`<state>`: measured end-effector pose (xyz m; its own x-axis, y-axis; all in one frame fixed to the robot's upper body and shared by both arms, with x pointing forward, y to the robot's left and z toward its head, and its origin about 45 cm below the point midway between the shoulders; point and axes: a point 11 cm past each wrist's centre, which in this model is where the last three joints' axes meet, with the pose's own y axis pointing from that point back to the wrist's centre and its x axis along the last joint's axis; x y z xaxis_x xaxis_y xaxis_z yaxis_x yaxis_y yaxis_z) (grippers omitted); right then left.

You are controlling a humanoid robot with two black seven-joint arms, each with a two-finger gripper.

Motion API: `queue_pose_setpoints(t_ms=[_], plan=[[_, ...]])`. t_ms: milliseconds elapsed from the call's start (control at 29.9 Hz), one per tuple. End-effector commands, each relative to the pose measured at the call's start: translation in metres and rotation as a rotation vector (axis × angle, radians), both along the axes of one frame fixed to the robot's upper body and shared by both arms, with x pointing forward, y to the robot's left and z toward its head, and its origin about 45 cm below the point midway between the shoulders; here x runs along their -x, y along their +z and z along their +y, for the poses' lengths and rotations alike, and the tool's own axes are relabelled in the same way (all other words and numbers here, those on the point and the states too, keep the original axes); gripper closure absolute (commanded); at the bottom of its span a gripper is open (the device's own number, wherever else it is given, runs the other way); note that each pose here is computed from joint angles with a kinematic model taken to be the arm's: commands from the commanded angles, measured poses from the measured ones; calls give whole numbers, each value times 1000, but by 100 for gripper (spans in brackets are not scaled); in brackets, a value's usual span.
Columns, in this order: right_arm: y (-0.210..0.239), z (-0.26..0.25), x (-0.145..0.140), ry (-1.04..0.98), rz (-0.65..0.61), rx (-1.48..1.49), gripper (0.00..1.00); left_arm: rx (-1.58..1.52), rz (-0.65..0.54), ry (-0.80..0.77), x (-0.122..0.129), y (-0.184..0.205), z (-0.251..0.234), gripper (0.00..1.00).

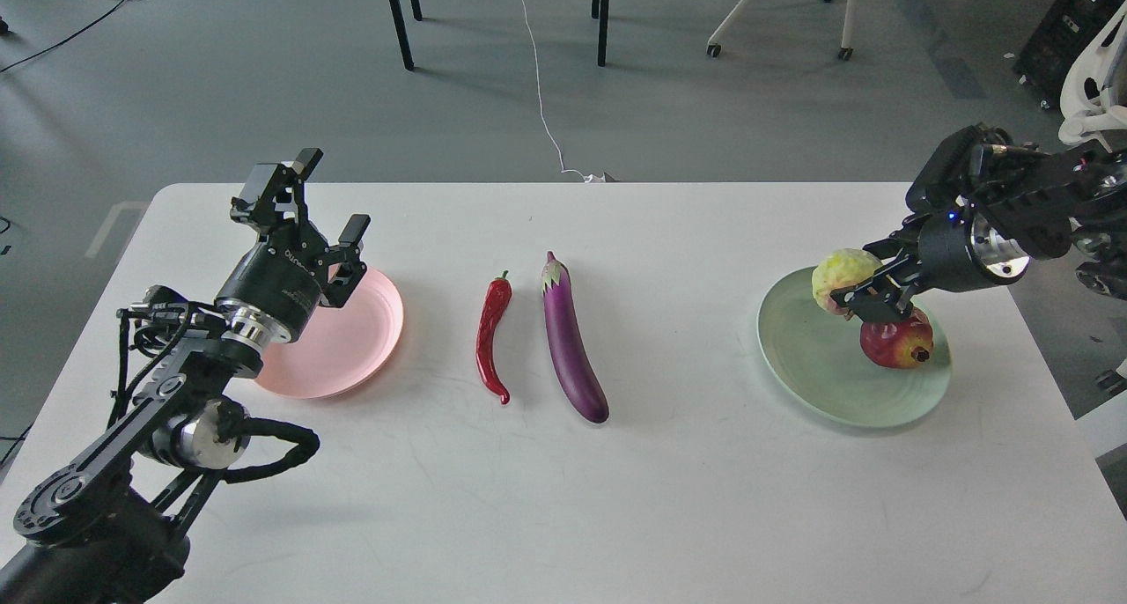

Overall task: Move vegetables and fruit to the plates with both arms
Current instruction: 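Grasp the yellow-green peach and place it on the green plate, then open the right gripper and raise it away from the plate, then reach the left gripper to the purple eggplant and grasp it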

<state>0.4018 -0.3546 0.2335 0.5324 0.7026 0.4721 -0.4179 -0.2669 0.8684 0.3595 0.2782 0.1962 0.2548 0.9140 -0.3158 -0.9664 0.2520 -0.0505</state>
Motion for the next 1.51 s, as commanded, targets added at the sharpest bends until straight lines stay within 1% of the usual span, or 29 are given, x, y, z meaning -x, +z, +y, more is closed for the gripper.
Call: queue_pose_setpoints(t_ms=[0,33,67,100,201,335,435,536,569,603,636,703,804,904,1071,1138,1172,1272,1373,1473], plan=[[-14,-4,6,-13,20,-12,24,-4,-1,0,0,1,1,1],[-16,-4,7,-15,22,-17,14,-14,-2,2,-1,2,4,1],[-18,-3,8,-13,18,-30,8,-23,1,3,-2,2,5,1],[-20,-1,9,-6,11,-44,7,-32,1,6,-3,2,8,1],[-19,4,7,5,-23,-87,6,-53,-4,11,-5,5,14,1],[-5,15,-2,-34,-67,-182,4,-96,-16,18,-6,11,25,1],[9,23,-10,-81,-107,-274,3,-132,-47,15,-10,20,31,1],[32,35,-24,-131,-168,-393,3,-168,-65,19,-12,28,41,1],[40,39,-29,-162,-186,-455,3,-183,-81,20,-14,33,44,1],[48,43,-33,-208,-202,-534,3,-219,-122,18,-17,43,46,1],[51,45,-35,-269,-207,-626,3,-281,-180,11,-19,54,49,1],[47,51,-37,-401,-188,-809,3,-410,-267,-40,-16,60,44,1],[27,55,-35,-660,-119,-1132,3,-530,-320,-216,-9,56,19,1],[3,61,-29,-883,-35,-1404,3,-637,-352,-354,-2,51,-3,1],[-27,40,-15,-1226,49,-1774,3,-872,-414,-554,10,34,-44,1],[-38,34,-9,-1302,70,-1846,3,-1019,-403,-642,8,26,-64,1],[-43,29,-5,-1328,74,-1863,3,-1123,-356,-670,3,18,-75,1],[-50,20,2,-1359,79,-1878,3,-1272,-254,-702,-8,8,-116,1],[-48,12,2,-1369,62,-1891,3,-1341,-258,-748,-20,3,-144,1],[-52,4,7,-1389,50,-1887,3,-1464,-300,-863,-25,-3,-177,1]])
